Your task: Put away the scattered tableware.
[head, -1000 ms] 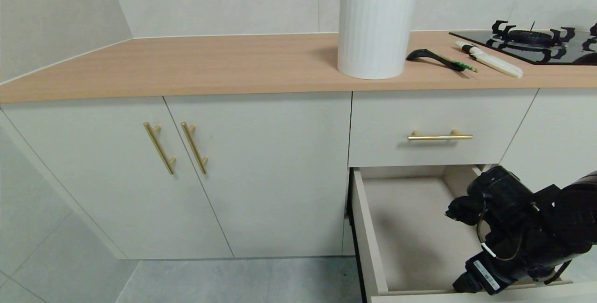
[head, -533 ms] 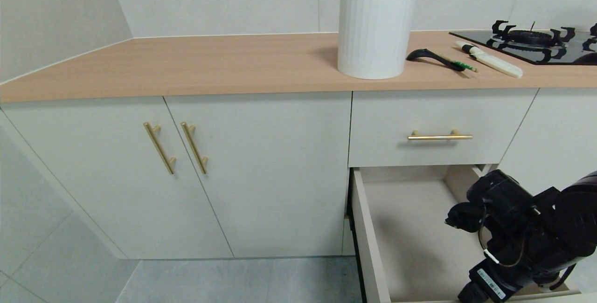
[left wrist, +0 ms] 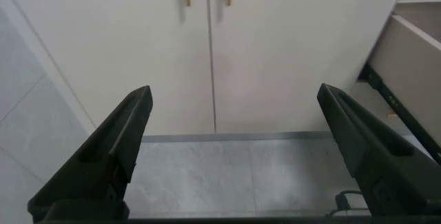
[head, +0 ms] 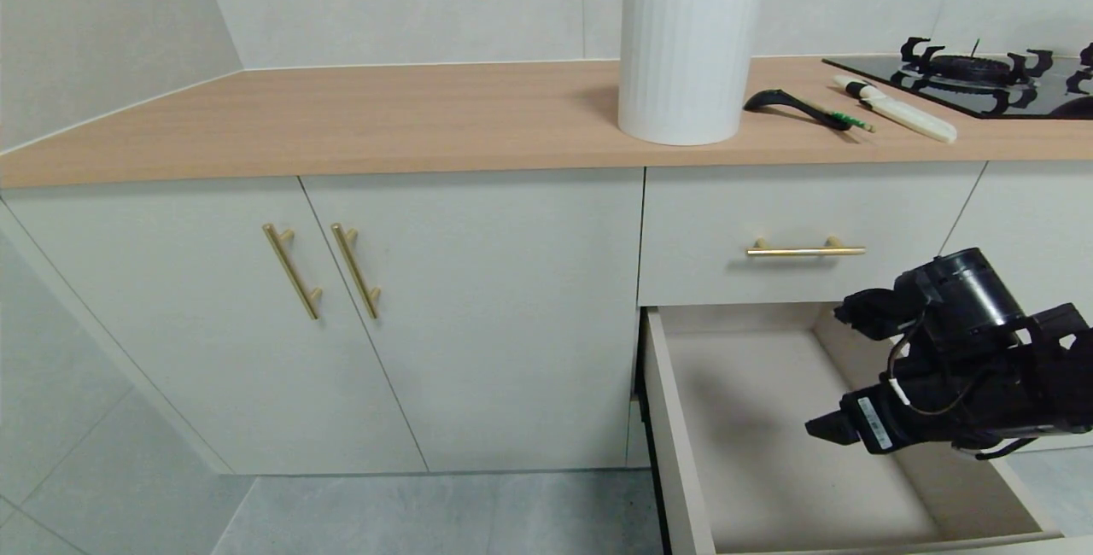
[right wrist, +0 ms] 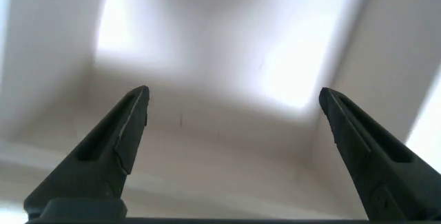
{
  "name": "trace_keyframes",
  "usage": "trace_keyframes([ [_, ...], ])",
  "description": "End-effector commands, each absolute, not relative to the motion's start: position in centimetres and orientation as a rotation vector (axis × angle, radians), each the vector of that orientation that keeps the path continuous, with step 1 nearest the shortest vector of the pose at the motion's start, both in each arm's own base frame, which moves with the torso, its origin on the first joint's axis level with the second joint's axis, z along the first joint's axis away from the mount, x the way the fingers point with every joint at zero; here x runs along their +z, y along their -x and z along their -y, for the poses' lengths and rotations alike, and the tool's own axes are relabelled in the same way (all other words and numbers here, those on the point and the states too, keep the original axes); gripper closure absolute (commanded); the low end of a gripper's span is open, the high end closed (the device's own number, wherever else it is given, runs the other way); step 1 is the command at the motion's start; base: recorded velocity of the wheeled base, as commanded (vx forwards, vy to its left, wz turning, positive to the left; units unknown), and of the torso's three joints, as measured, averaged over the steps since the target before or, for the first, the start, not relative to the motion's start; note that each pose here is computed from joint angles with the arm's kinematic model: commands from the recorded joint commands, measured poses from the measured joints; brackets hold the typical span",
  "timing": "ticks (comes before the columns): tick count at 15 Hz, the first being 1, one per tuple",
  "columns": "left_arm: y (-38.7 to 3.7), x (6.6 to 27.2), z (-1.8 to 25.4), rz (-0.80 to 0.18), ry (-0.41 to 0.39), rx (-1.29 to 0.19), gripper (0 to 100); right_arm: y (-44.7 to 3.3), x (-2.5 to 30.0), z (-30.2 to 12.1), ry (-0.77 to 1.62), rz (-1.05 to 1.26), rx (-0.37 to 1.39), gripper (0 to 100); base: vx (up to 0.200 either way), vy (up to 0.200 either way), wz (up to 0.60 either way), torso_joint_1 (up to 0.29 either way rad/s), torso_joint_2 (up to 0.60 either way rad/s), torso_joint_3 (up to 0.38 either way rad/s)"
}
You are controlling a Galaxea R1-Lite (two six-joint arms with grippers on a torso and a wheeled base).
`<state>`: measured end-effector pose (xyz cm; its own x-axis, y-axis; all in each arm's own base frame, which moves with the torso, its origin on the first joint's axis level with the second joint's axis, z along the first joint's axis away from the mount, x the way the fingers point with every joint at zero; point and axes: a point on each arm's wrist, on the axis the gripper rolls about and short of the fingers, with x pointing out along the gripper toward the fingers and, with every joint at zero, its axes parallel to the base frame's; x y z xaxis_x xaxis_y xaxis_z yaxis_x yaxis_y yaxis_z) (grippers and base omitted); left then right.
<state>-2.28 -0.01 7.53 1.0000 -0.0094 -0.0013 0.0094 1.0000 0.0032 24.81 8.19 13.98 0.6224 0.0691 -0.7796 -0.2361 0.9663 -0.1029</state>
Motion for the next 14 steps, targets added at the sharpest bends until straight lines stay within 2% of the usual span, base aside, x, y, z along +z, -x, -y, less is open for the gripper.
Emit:
trace_keyframes([
  [1, 2.3, 7.5, 0.0, -0.002, -0.003, -0.009, 0, -24.9, 14.9, -7.5, 0.175, -0.826, 0.154, 0, 0.0, 0.0, 0.0, 0.0, 0.0, 0.0],
  [10, 2.3, 7.5, 0.0, -0.002, -0.003, -0.009, 0, -24.9, 16.0, -7.4, 0.148, -0.719, 0.152, 0, 0.0, 0.0, 0.0, 0.0, 0.0, 0.0],
  [14, 2.3, 7.5, 0.0, -0.002, -0.003, -0.009, 0, -24.7, 16.2, -7.3, 0.149, -0.711, 0.149, 0, 0.0, 0.0, 0.0, 0.047, -0.21, -0.206],
])
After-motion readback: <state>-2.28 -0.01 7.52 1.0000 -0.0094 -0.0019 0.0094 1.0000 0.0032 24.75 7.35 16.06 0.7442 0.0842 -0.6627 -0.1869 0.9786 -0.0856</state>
